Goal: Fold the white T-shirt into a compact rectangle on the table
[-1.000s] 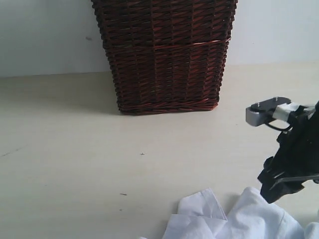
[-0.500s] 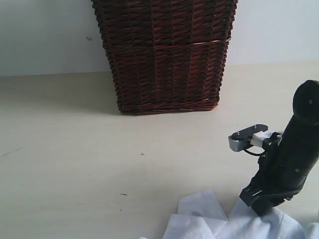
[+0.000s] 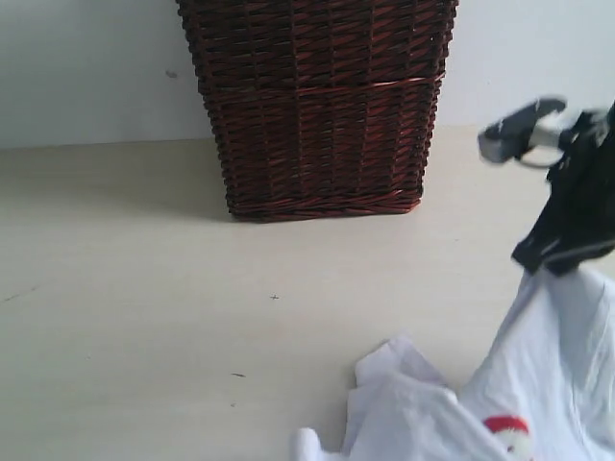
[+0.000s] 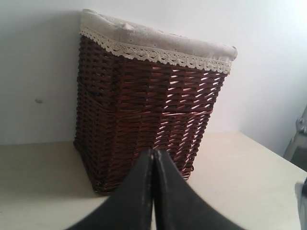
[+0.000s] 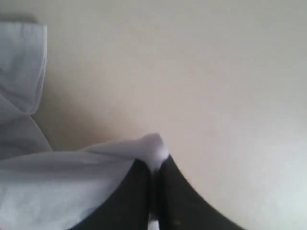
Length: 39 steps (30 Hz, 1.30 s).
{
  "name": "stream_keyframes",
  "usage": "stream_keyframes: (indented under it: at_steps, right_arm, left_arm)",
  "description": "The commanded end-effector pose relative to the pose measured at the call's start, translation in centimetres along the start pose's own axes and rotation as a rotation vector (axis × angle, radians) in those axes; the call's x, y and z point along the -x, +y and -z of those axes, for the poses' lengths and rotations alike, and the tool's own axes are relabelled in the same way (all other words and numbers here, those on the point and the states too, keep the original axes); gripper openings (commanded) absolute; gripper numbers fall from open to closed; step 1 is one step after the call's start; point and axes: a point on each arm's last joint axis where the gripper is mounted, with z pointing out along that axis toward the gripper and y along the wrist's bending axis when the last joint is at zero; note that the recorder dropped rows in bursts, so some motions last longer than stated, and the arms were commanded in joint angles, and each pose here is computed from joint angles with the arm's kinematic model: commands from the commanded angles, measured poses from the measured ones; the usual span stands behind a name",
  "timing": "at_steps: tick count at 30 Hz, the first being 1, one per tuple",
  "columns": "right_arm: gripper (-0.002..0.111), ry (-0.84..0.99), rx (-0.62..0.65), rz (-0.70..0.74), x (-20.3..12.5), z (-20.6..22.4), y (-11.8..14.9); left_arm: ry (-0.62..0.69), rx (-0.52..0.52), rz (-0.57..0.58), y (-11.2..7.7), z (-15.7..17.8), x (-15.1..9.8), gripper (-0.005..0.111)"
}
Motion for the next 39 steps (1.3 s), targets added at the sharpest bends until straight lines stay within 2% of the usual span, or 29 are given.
stream_keyframes:
  at_steps: [1,5,8,12,15,19,24,27,30,32,36,39]
  right_arm:
    - [0.000,-0.323,-0.094,-0.036,0.2,8.9,-0.3]
    - [0.000,-0.560,-0.148,-0.062,-1.1,16.5,-0.1]
    - [0.000,-0.648,-0.175,-0.105,-2.6,20.4,0.1]
    - [0.000,-0.725,-0.173,-0.143,-4.2,23.7,0.5]
    - [0.000,-0.795,-0.114,-0.084,-5.1,25.4,1.6]
    - [0.000,-0.843,-0.070,-0.041,-5.5,26.3,2.3]
    - [0.000,-0.778,-0.120,-0.071,-5.0,25.5,1.5]
    - [0.000,-0.745,-0.110,-0.094,-4.7,25.0,1.4]
    - [0.000,-0.727,-0.105,-0.094,-4.3,24.6,1.3]
    - [0.000,-0.721,-0.103,-0.094,-4.1,24.5,1.2]
    - [0.000,-0.715,-0.103,-0.094,-3.9,24.3,1.1]
    - [0.000,-0.680,-0.145,-0.106,-3.5,23.7,0.5]
  left_arm:
    - [0.003,-0.004,0.014,0.0,0.0,-0.1,0.000]
    - [0.003,-0.004,0.014,0.0,0.0,-0.1,0.000]
    - [0.002,-0.004,0.015,0.0,0.0,-0.1,0.000]
    - [-0.009,-0.021,0.031,-0.2,0.0,0.0,0.000]
    - [-0.011,-0.065,0.031,-0.6,0.0,0.0,0.000]
    - [-0.016,-0.121,0.028,-1.1,0.0,0.1,0.000]
    - [-0.025,-0.236,0.007,-2.1,0.2,0.1,0.000]
    - [-0.030,-0.359,-0.032,-3.2,0.5,0.1,0.000]
    - [-0.010,-0.529,-0.105,-4.5,1.1,-0.3,0.001]
    - [0.013,-0.561,-0.110,-4.5,0.9,-0.6,0.007]
    - [0.006,-0.586,-0.087,-3.8,-0.2,-1.1,0.030]
    - [0.038,-0.615,-0.075,-3.2,-1.3,-1.6,0.039]
